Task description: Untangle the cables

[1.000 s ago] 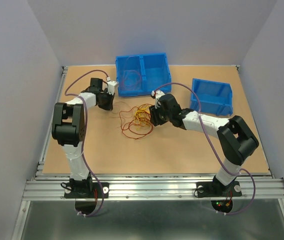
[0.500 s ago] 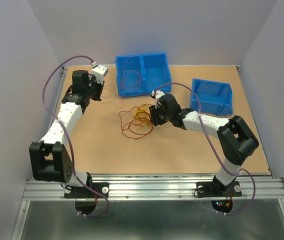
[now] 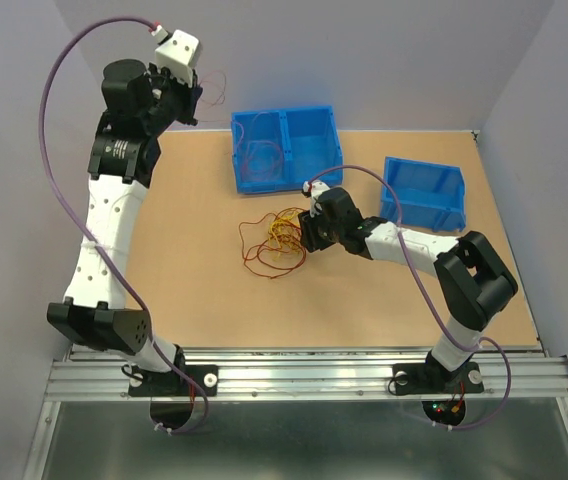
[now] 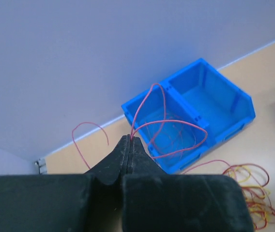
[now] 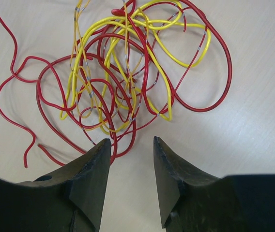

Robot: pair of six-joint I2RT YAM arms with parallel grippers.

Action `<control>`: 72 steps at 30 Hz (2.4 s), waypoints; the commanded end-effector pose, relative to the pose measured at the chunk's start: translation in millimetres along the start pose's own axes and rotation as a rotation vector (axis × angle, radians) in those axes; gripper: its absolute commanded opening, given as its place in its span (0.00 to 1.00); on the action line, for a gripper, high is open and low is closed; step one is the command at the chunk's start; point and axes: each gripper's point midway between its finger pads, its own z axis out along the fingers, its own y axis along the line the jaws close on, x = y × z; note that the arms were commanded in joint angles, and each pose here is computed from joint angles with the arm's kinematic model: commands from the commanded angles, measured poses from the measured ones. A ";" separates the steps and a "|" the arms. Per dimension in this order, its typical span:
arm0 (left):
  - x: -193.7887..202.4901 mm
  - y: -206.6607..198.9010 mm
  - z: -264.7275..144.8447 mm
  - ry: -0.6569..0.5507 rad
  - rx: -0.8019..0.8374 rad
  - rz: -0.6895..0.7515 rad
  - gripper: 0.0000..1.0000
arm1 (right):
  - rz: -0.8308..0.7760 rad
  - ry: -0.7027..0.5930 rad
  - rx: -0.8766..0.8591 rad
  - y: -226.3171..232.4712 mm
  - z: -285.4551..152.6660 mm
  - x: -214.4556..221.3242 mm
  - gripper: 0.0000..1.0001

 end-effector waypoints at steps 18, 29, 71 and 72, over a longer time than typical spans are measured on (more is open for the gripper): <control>-20.7 -10.4 110.1 -0.133 0.056 -0.213 0.00 | 0.015 -0.173 0.008 7.8 -19.2 -55.7 0.47; 140.6 -44.7 193.9 0.103 0.041 -0.281 0.00 | 0.027 -0.197 0.002 9.8 -24.2 -61.4 0.46; 139.0 -97.3 35.7 -0.087 0.111 -0.017 0.99 | -0.066 -0.150 -0.217 45.3 5.4 -60.4 0.39; 142.2 -101.8 31.3 -0.081 0.124 -0.004 0.98 | -0.066 -0.151 -0.217 45.2 4.5 -59.9 0.35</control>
